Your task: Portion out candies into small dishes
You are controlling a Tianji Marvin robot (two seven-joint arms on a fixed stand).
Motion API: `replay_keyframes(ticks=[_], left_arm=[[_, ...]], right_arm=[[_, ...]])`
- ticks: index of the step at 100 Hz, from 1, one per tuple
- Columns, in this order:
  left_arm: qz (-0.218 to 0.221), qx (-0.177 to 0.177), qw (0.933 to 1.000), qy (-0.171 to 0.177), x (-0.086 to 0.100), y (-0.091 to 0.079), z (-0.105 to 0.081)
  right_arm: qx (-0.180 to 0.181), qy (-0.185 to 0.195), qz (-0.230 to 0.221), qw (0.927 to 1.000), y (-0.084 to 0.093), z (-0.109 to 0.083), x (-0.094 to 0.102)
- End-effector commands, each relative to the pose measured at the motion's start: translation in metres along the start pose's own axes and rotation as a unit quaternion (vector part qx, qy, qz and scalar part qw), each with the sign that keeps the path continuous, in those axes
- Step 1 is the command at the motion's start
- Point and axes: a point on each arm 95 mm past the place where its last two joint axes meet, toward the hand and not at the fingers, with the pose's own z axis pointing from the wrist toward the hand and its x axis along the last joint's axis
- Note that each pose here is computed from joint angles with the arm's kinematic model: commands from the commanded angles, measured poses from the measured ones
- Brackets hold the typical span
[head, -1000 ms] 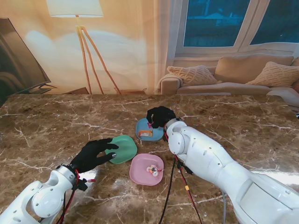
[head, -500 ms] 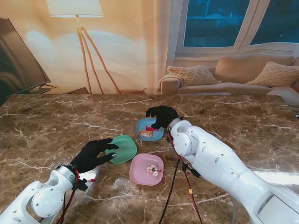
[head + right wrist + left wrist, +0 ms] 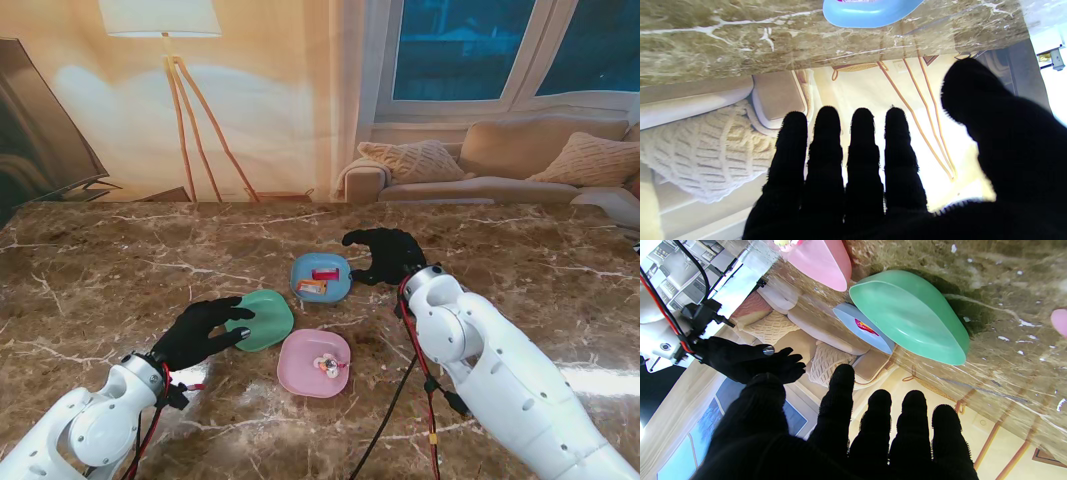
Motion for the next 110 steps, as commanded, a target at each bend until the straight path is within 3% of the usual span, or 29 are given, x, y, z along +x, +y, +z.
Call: replay_keyframes(ticks=[1,20,58,82,110], left_arm=[[0.0,-0.002,1.0,-0.002,0.0,0.004,-0.002],[0.0,0.002,1.0,-0.002,0.0,0.004,-0.001],[0.002,-0.001,1.0,0.002,0.001,0.006,-0.001],[0.0,0.0,1.0,0.003,0.002,0.007,0.001],[0.002,-0.001,1.0,0.003,0.003,0.008,0.001]], right_arm=[[0.015,-0.008,0.009,0.9998,-0.014,-0.015,-0.006],[0.007,-0.025,0.017,0.9995,-0.017,-0.049,-0.012],[-0.018,-0.086,0.048,0.995,-0.042,-0.101,-0.016],[-0.04,-0.097,0.061,0.9926,-0.046,-0.119,-0.013],[-0.044,-0.092,0.077,0.9918,-0.055,-0.125,-0.013]])
